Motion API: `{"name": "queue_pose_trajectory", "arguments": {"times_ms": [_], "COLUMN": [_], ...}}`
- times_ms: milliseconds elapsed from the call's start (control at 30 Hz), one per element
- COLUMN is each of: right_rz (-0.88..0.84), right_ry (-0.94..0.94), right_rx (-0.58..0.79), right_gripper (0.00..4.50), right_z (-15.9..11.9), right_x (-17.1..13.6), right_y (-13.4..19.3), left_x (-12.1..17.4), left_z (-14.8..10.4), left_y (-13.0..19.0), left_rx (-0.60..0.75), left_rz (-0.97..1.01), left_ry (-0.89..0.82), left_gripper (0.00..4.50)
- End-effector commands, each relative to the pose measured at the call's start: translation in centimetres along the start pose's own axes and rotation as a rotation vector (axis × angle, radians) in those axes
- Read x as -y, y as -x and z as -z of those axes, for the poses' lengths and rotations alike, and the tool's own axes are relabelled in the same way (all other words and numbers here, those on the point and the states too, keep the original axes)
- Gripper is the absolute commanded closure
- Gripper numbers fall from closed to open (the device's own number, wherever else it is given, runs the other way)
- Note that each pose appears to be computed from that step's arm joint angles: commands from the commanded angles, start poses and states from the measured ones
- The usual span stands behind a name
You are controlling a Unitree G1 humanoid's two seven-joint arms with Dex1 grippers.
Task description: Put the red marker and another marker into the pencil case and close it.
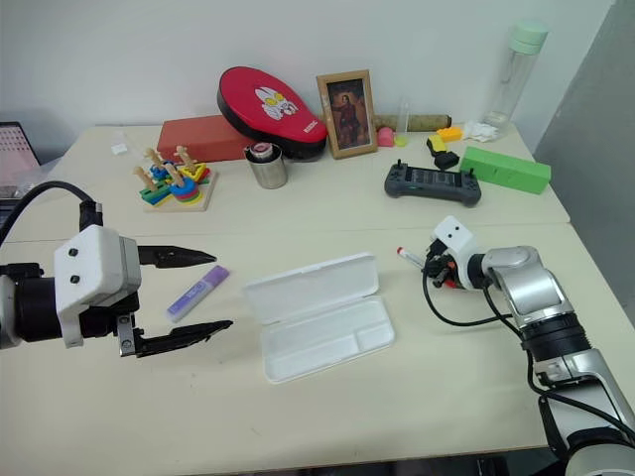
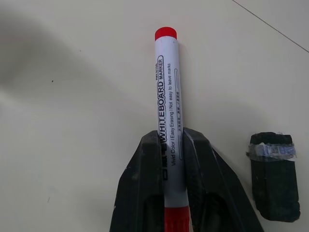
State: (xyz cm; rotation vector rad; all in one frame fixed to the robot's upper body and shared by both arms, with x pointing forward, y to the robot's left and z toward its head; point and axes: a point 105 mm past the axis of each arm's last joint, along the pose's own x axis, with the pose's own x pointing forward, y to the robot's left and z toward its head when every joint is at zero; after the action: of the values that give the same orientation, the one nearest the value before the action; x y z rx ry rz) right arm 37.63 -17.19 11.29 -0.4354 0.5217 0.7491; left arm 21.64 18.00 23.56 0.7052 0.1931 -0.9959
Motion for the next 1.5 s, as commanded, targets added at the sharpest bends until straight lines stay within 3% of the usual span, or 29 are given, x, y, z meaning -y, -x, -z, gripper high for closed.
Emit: {"name": "queue_pose_trajectory", "arguments": {"times_ms": [33, 200, 400, 533, 733, 1033, 1433, 1500], "right_rz": [-0.054, -0.246, -0.422, -0.469, -0.593, -0.571, -0.59, -0.579], "right_ry": [0.107, 0.304, 0.446, 0.494, 0.648, 0.724, 0.715, 0.723], "right_rx": [0.058, 0.049, 0.056, 0.088, 0.269, 0.28, 0.25, 0.251], "right_gripper": [4.26, 4.26, 4.26, 4.26, 4.26, 4.26, 4.26, 3.55], "right_z": [-2.0, -3.1, -3.9, -4.6, -7.7, -7.7, -6.8, -7.0], "right_x": [-0.6, -3.6, -6.9, -8.5, -13.7, -14.4, -14.4, -14.3], "right_y": [2.3, 6.1, 7.8, 7.6, 4.3, 0.6, -1.8, -2.1], "left_x": [-0.4, -0.7, -1.0, -1.1, -1.8, -1.5, -1.5, -1.6], "left_z": [-0.3, 0.0, 0.3, 0.3, 0.5, 1.2, 1.3, 1.3], "left_y": [0.2, 0.2, 0.0, 0.0, 0.1, 0.2, 0.0, 0.1], "left_rx": [0.01, 0.007, 0.008, 0.01, 0.006, -0.007, -0.01, -0.009], "left_rz": [-0.024, -0.032, -0.033, -0.033, -0.05, -0.061, -0.07, -0.071], "left_ry": [-0.016, -0.009, -0.006, -0.01, -0.009, 0.011, 0.011, 0.011], "left_gripper": [0.0, 0.0, 0.0, 0.0, 0.0, 0.0, 0.0, 0.0]}}
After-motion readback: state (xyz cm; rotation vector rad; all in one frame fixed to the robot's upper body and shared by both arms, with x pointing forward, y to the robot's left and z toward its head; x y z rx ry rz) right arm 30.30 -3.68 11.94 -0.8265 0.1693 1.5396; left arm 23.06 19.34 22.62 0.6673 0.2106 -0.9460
